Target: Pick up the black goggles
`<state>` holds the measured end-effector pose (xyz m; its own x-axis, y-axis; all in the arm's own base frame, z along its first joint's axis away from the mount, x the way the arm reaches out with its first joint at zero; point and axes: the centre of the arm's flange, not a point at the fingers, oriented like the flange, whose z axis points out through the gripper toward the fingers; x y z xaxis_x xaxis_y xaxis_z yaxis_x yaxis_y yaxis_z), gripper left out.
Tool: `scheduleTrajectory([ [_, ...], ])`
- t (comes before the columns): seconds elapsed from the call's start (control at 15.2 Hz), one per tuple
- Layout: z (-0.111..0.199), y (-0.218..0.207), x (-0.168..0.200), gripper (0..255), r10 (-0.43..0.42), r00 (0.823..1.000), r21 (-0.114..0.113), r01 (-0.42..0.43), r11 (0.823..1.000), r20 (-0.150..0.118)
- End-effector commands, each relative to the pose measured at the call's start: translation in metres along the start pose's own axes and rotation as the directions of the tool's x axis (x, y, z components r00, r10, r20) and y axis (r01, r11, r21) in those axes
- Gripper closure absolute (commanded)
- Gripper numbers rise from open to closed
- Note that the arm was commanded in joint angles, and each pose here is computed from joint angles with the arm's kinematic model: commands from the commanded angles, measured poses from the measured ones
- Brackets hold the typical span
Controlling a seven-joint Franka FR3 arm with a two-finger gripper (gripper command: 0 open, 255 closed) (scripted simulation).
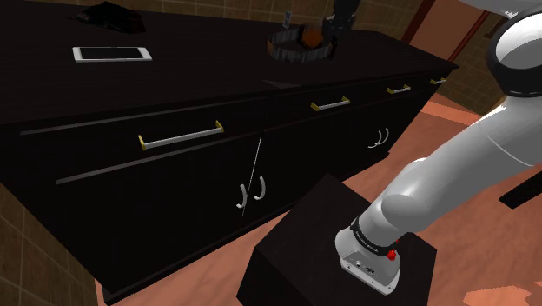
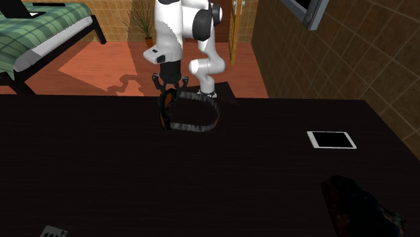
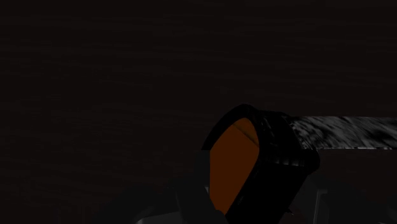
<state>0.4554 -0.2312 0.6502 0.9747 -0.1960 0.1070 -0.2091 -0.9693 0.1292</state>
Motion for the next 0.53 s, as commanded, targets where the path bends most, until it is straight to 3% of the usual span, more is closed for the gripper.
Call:
scheduleTrajectory([
  [0.0,-0.010,0.001,0.001,255,0.000,1.000,0.000,0.000,1.000,0.000],
  [0.46,-0.047,0.006,0.005,255,0.000,1.000,0.000,0.000,1.000,0.000],
])
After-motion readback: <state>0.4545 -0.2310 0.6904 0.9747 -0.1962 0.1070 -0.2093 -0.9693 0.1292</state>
